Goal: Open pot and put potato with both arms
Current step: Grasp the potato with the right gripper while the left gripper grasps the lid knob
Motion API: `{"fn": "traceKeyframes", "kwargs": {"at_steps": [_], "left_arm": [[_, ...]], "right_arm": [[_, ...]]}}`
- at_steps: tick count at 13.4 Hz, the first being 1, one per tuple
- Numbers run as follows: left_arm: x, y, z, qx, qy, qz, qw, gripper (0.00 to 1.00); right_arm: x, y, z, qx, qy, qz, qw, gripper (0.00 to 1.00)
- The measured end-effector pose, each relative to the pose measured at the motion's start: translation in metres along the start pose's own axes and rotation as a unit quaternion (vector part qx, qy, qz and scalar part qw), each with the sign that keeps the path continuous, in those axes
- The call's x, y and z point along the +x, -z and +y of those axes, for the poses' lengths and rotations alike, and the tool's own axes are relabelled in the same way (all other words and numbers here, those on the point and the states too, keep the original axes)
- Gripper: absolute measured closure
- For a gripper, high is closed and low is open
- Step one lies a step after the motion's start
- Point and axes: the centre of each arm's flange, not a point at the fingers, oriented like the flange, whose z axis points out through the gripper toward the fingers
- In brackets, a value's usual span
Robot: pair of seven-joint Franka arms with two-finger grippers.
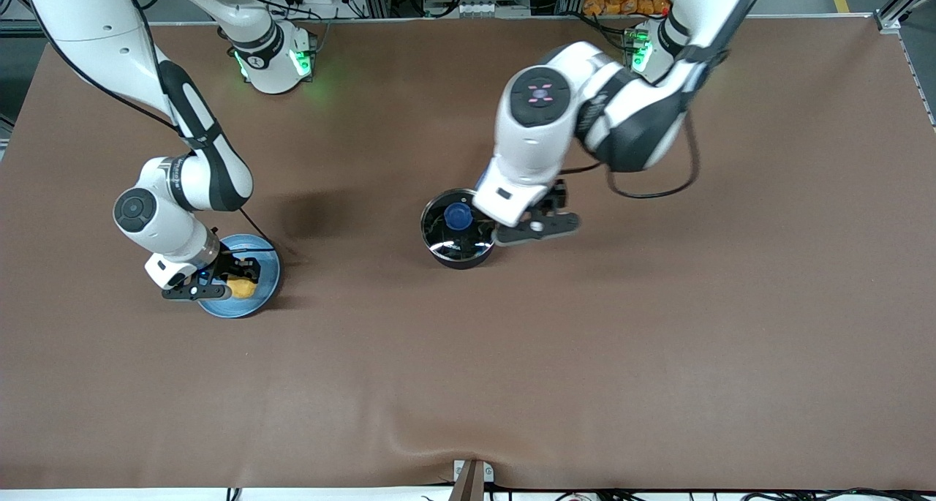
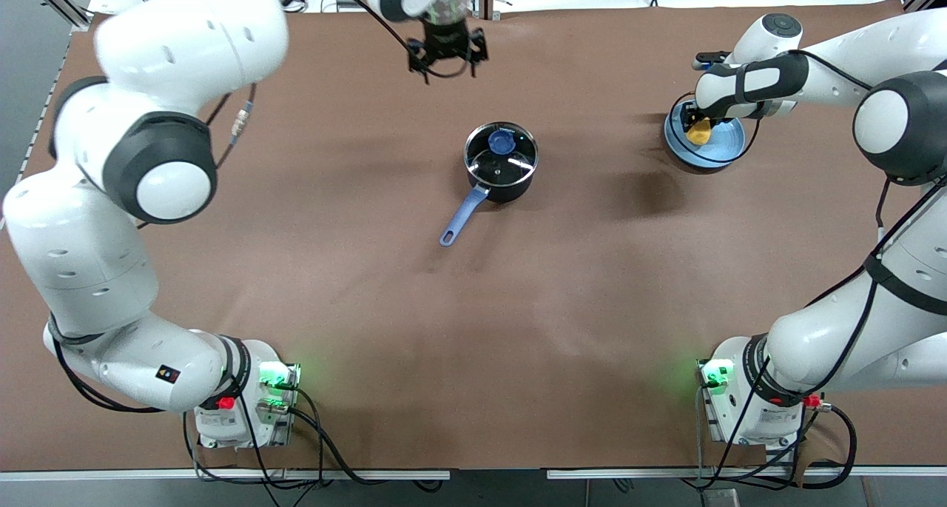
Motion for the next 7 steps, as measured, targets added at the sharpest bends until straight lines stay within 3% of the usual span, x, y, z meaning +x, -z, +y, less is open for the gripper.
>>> {"fn": "traceKeyframes", "kwargs": {"at_steps": [4, 7], "left_arm": [[-0.024, -0.048, 0.034, -0.011, 0.022, -0.008, 1.0, 0.0], [-0.037, -0.074, 0.051, -0.014, 0.039, 0.0, 0.999, 0.0]], "right_arm": [[0.004, 0.025, -0.001, 0.0, 0.001, 0.001, 1.0, 0.46], [0.002, 0.095, -0.004, 0.001, 0.004, -0.021, 1.0, 0.46]]}}
